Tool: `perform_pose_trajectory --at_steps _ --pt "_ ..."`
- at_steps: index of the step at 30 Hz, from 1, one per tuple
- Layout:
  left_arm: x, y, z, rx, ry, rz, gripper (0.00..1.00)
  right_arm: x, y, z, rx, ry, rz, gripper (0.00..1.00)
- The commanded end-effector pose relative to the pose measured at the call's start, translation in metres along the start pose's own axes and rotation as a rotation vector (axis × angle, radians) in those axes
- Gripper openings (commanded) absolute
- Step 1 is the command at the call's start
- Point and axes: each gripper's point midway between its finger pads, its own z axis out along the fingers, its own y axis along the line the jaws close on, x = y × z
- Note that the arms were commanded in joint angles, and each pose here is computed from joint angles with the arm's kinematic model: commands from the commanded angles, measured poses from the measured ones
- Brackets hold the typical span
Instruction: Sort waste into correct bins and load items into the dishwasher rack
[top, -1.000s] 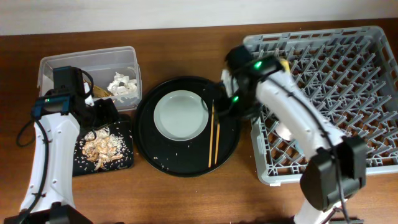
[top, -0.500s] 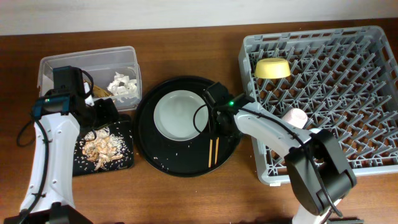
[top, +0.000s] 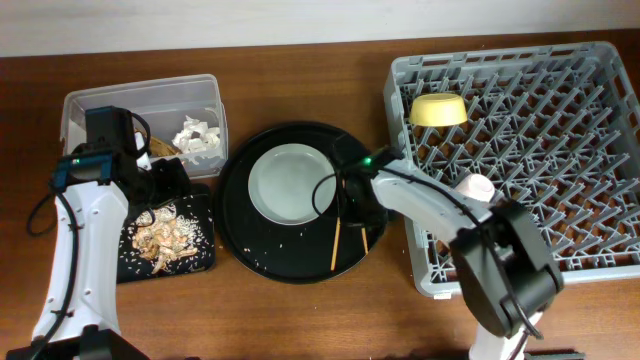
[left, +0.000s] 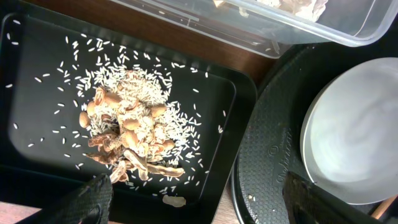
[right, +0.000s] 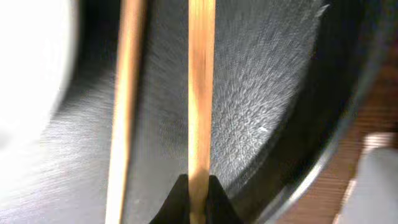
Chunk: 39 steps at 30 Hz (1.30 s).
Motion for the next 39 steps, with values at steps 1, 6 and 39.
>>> perform_pose_trajectory --at_steps 1,6,39 --pt "0.000 -0.001 -0.004 0.004 -0.010 -0.003 0.87 -0.030 -0.022 -0.094 -0.012 -0.154 -0.049 0.04" --pt "-0.001 -0.001 -0.004 0.004 -0.011 -0.003 0.87 -0.025 -0.117 -0.129 0.044 -0.138 0.016 0.04" --pt "0.000 -0.001 -0.004 0.004 -0.011 -0.003 0.87 -0.063 -0.016 -0.088 -0.072 -0.093 -0.070 0.04"
